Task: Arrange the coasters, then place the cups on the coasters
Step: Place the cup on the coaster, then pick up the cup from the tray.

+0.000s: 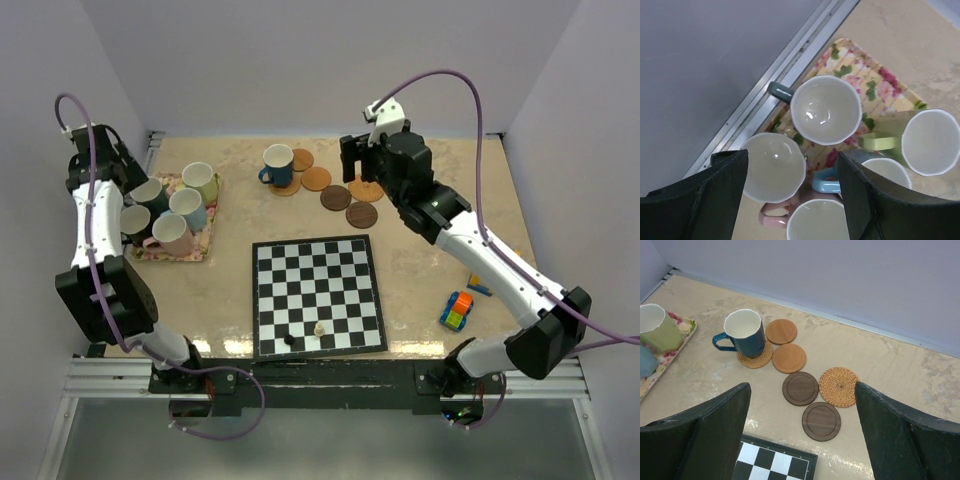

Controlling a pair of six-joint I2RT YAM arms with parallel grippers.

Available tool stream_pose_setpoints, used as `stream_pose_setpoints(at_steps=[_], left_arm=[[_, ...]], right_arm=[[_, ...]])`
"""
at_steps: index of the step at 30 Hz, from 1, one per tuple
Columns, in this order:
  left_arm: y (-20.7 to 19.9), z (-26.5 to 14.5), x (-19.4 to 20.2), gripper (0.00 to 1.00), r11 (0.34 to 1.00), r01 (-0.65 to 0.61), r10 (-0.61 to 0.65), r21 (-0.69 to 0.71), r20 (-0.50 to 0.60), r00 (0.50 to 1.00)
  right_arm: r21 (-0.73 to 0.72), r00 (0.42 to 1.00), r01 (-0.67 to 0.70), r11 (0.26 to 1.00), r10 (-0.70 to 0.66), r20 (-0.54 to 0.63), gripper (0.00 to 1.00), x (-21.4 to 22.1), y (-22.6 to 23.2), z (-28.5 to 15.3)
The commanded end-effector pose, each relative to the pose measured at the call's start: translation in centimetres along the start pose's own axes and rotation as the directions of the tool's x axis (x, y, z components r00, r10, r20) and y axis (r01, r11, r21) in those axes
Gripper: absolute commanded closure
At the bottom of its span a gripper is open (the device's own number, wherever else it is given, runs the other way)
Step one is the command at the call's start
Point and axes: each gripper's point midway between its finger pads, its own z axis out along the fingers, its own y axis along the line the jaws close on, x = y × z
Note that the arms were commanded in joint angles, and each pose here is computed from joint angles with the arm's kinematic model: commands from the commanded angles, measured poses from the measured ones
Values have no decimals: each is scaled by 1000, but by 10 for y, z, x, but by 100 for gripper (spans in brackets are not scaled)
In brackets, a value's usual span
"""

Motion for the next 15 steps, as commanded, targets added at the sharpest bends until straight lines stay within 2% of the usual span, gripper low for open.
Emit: stream_pose_setpoints(at_steps=[1,4,8,15], left_arm=[[22,6,16,26,998,18,-23,-57,-80,997],[21,16,18,30,999,12,-16,-31,-101,995],[18,36,27,40,1000,10,-11,-4,-133,991],[9,63,25,49,999,-5,10,39,-125,992]], right_arm=[[-13,994,-40,999,41,102,12,-30,-8,-12],[-17,994,-45,999,47,100,12,-29,-8,-14],[-14,994,-54,998,55,93,12,-27,-9,-15],[0,994,-60,998,59,88,12,-26,-10,-14]])
